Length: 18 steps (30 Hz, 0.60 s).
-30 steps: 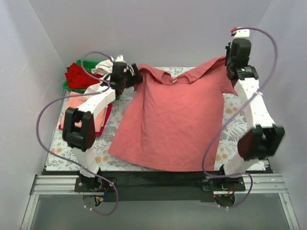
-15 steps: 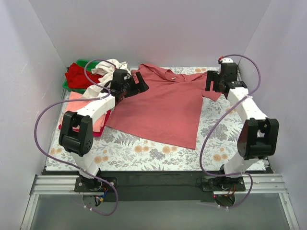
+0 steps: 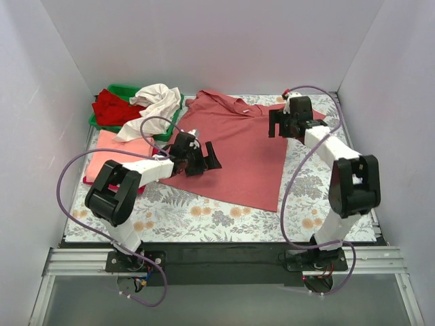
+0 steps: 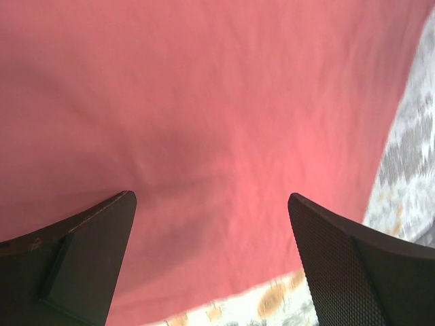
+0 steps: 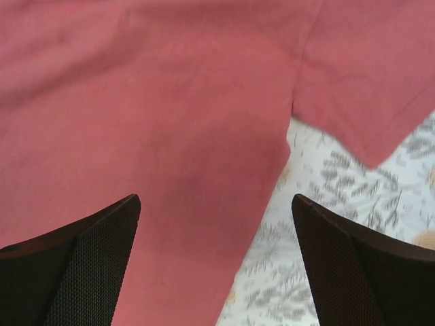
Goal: Fold and stack the t-shirts
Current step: Flatten the tshirt out
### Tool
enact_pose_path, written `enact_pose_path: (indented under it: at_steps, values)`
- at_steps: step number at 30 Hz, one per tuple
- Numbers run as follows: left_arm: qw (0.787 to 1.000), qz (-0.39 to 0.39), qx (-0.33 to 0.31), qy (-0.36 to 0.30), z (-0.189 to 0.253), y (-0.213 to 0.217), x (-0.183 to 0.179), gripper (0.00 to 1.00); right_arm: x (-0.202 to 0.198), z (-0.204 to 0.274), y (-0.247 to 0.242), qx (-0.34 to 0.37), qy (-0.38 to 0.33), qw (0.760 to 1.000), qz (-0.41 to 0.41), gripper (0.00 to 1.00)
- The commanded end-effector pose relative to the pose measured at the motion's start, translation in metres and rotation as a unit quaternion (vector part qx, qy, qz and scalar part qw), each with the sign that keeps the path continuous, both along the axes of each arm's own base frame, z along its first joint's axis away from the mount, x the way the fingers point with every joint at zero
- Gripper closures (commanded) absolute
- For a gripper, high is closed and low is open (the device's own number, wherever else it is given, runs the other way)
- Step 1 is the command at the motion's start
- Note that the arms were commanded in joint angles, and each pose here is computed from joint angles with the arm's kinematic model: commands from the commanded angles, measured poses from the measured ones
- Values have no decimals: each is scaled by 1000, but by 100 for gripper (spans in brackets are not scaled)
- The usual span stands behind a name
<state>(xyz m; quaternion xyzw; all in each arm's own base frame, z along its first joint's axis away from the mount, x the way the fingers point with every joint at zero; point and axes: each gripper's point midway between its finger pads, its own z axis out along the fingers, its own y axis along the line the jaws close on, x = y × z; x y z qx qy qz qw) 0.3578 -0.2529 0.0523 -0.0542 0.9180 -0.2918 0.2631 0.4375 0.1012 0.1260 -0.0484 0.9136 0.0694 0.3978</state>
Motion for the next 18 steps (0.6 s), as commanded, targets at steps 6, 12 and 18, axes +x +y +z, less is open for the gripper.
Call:
enact_pose_path:
  at_steps: [6, 12, 18]
  values:
    - [999, 30, -12, -6, 5, 1, -11, 5, 117, -4, -20, -32, -40, 999, 2, 2]
    - [997, 54, 40, 22, -20, 4, 13, 5, 154, -41, -25, 16, -8, 1000, 11, 2]
    - [993, 70, 92, 25, -30, 6, 46, 5, 130, -94, -39, 42, 61, 997, -14, 2]
